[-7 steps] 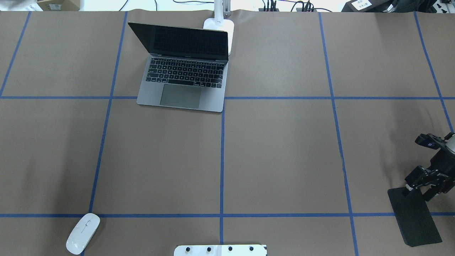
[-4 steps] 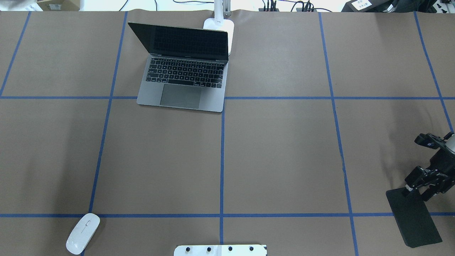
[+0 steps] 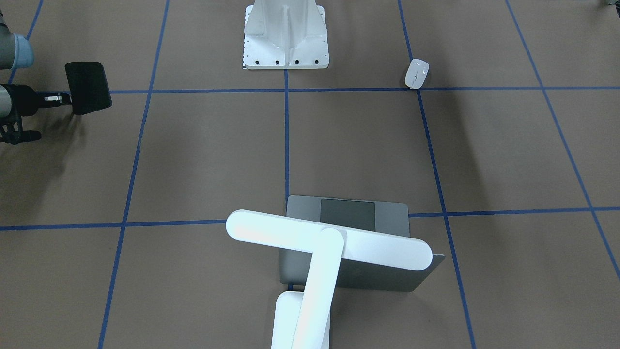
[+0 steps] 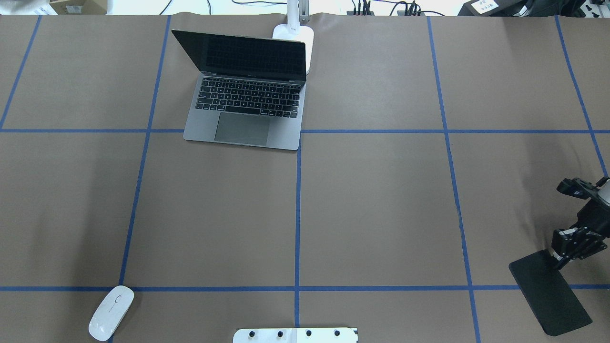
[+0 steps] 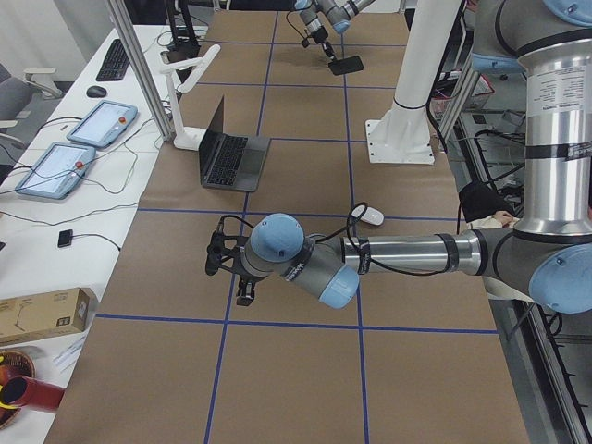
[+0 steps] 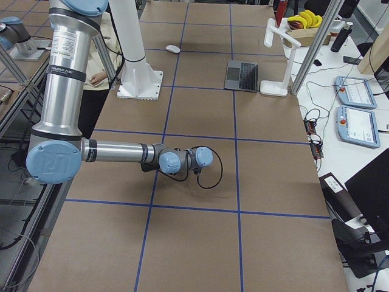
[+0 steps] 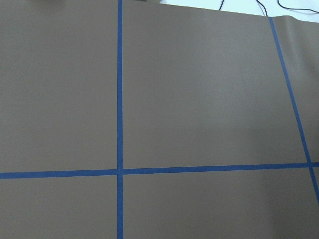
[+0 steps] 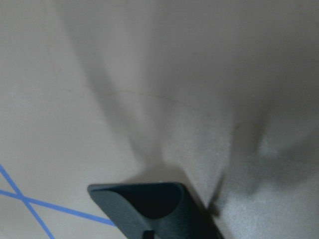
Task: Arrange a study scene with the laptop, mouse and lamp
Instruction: 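Lower the right gripper onto the black mouse pad and grasp its edge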
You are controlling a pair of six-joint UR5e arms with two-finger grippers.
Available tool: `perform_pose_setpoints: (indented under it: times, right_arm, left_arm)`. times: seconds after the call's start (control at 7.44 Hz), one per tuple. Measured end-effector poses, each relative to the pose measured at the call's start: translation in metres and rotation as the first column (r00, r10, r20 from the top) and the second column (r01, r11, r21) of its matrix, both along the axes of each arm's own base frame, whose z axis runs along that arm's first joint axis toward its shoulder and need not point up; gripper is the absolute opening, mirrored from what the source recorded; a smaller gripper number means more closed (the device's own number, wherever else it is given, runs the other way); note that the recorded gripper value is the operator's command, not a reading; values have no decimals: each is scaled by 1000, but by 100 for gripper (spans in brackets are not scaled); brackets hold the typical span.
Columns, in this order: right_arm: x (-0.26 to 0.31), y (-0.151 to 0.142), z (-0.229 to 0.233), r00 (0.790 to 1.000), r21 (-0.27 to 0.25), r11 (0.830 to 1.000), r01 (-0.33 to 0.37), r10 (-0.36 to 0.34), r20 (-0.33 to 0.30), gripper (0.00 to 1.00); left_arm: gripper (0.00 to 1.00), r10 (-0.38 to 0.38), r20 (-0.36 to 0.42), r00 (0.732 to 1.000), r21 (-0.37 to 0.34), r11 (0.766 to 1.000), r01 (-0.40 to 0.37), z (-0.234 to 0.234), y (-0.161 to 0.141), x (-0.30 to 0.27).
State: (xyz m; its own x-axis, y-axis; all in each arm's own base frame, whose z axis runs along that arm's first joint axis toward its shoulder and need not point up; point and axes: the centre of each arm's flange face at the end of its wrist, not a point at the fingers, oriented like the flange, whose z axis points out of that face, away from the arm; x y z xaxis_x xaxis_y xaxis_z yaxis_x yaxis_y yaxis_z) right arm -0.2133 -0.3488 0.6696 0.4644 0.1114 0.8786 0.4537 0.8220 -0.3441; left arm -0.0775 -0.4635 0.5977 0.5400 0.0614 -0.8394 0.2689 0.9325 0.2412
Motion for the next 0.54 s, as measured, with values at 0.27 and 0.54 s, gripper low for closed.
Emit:
perform_pose_setpoints:
  times: [0.27,0.54]
  right_arm:
    - [0,-1,-4,1000,17,1000,-2,2,-3,0]
    - [9,-8,-31,999,60,998,-30,29,23,0]
  left_arm:
    - [100,2,-4,1000,-1,1000,-2,0,0,0]
    - [100,9,-14,1000,-1,1000,-9,-1,1,1]
